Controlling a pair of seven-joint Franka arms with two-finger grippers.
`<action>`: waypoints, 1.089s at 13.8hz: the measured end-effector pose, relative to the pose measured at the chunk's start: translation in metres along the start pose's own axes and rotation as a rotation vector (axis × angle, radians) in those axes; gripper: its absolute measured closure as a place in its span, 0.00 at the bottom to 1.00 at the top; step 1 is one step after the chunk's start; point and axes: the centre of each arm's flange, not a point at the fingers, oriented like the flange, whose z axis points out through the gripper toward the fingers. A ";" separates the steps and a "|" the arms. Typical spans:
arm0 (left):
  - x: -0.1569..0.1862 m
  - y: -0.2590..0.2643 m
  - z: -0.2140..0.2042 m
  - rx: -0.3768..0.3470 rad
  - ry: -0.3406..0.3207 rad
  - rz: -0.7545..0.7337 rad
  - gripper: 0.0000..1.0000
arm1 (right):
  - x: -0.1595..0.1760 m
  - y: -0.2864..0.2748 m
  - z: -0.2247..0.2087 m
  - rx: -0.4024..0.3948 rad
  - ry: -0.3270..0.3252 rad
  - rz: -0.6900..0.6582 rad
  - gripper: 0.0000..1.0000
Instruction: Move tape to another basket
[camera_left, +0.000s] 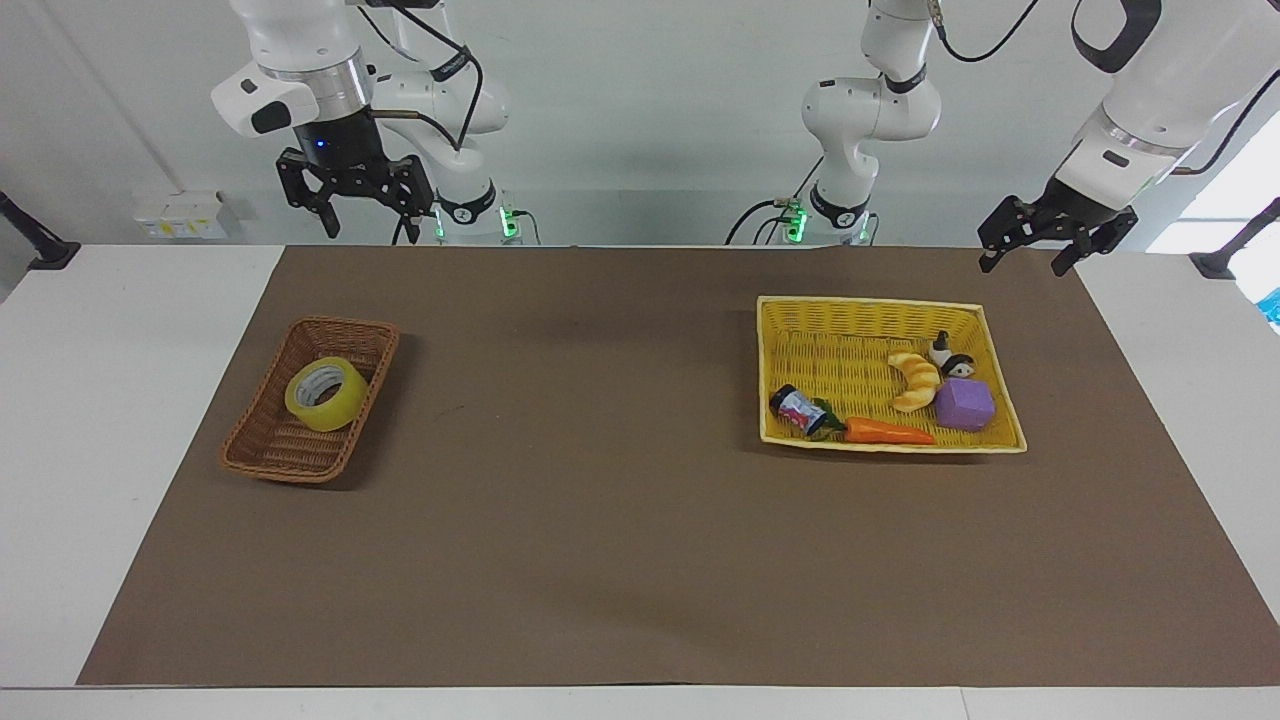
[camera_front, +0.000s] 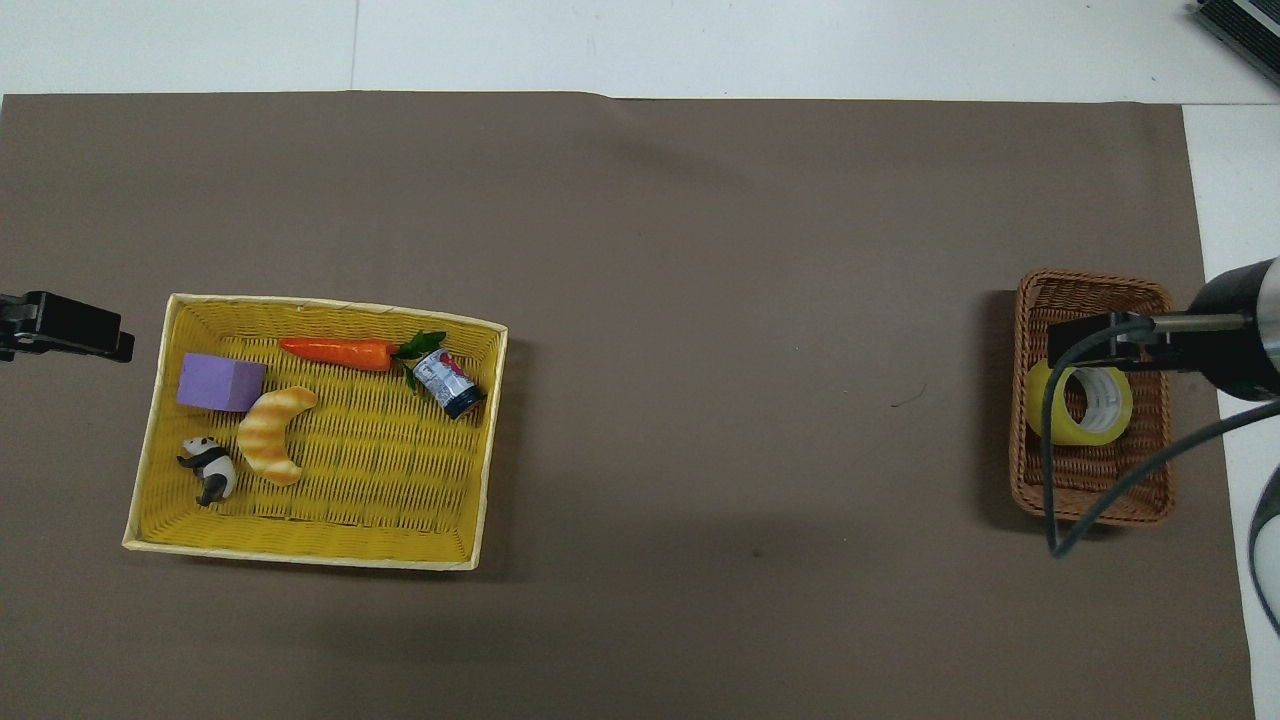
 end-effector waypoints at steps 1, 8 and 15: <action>0.000 0.000 0.000 0.000 0.000 0.000 0.00 | 0.001 0.001 -0.001 0.000 -0.001 0.002 0.00; 0.000 0.000 0.000 0.000 0.000 0.000 0.00 | 0.006 0.009 0.001 0.002 -0.007 0.008 0.00; 0.000 0.000 0.000 0.000 0.000 0.000 0.00 | 0.007 0.020 0.007 0.063 -0.031 0.042 0.00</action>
